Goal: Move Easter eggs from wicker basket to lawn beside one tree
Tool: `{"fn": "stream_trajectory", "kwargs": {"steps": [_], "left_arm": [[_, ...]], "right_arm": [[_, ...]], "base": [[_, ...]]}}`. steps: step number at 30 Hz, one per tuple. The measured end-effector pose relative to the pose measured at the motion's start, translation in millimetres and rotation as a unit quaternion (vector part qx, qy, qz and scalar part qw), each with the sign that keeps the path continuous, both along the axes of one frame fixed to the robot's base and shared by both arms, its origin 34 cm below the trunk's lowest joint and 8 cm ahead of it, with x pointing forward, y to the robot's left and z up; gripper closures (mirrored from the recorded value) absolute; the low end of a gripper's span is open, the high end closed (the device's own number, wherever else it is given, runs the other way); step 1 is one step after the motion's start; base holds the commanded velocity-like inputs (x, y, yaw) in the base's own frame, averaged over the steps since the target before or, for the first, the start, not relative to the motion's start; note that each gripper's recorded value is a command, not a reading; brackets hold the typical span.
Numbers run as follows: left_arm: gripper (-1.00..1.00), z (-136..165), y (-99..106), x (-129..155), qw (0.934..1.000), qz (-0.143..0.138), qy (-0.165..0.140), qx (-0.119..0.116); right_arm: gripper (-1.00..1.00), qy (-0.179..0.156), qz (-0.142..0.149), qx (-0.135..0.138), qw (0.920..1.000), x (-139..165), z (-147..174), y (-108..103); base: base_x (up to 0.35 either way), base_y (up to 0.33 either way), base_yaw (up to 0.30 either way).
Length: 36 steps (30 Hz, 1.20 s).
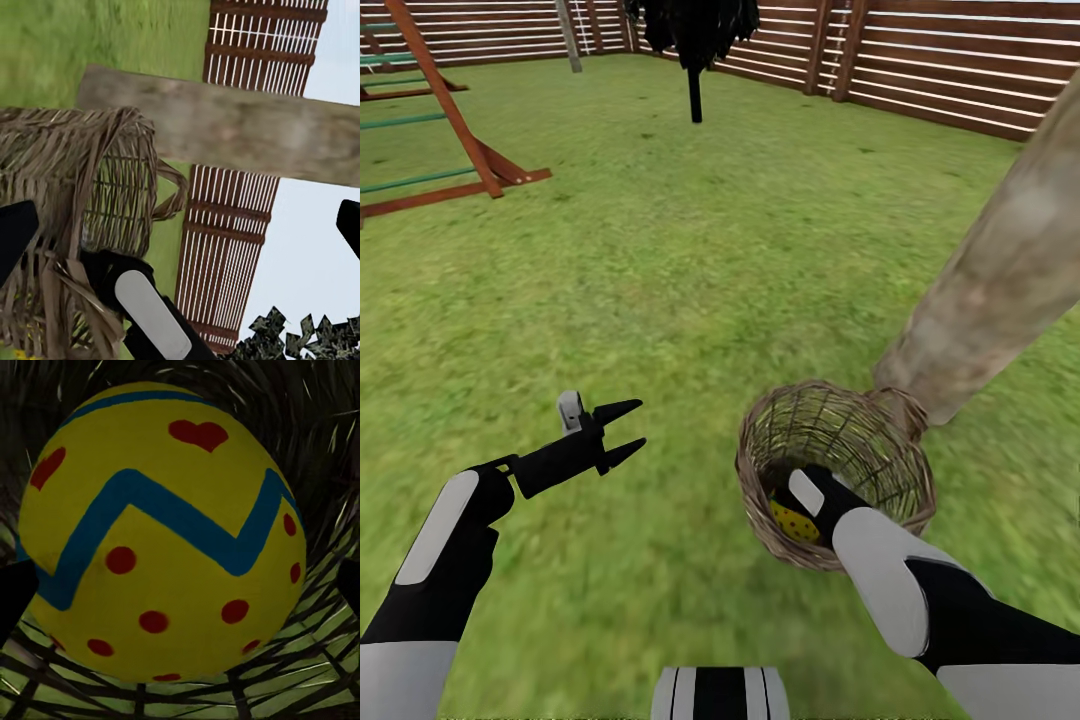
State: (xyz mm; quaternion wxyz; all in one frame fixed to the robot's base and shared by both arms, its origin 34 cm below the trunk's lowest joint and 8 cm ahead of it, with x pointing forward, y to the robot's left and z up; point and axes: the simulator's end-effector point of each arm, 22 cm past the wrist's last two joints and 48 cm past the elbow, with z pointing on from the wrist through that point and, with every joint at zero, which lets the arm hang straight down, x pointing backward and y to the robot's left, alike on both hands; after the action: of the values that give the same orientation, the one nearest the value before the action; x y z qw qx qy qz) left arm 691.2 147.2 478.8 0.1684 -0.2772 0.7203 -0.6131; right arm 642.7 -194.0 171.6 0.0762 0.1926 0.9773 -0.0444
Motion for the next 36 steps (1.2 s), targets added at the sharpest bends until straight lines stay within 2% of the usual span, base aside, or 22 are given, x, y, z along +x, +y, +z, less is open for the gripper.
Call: {"fn": "stream_trajectory", "kwargs": {"steps": [9,15,16,31,36], "left_arm": [[-1.00,-22.9,0.0,-0.9,0.9998,0.000,0.018,0.000],[-1.00,-37.5,-0.1,-2.1,0.9996,0.000,0.030,0.000],[-1.00,-40.1,-0.1,-2.3,0.9995,0.000,0.032,0.000],[-1.00,-42.9,0.1,-2.5,0.9994,0.000,0.034,-0.001],[-1.00,-29.7,-0.1,-1.3,0.9997,0.000,0.024,-0.002]], "right_arm": [[-1.00,0.016,0.000,0.002,0.9999,-10.8,-21.6,-2.2],[-1.00,0.009,-0.003,0.001,1.0000,-0.9,-26.2,-6.0],[1.00,0.011,-0.001,0.003,0.9999,0.9,-26.2,-6.6],[1.00,0.019,0.006,0.005,0.9998,1.7,-25.6,-6.4],[1.00,0.031,0.017,0.006,0.9994,-10.4,-22.5,0.5]], "base": [[0.000,0.000,0.000],[0.000,0.000,0.000],[0.000,0.000,0.000],[0.000,0.000,0.000],[0.000,0.000,0.000]]}}
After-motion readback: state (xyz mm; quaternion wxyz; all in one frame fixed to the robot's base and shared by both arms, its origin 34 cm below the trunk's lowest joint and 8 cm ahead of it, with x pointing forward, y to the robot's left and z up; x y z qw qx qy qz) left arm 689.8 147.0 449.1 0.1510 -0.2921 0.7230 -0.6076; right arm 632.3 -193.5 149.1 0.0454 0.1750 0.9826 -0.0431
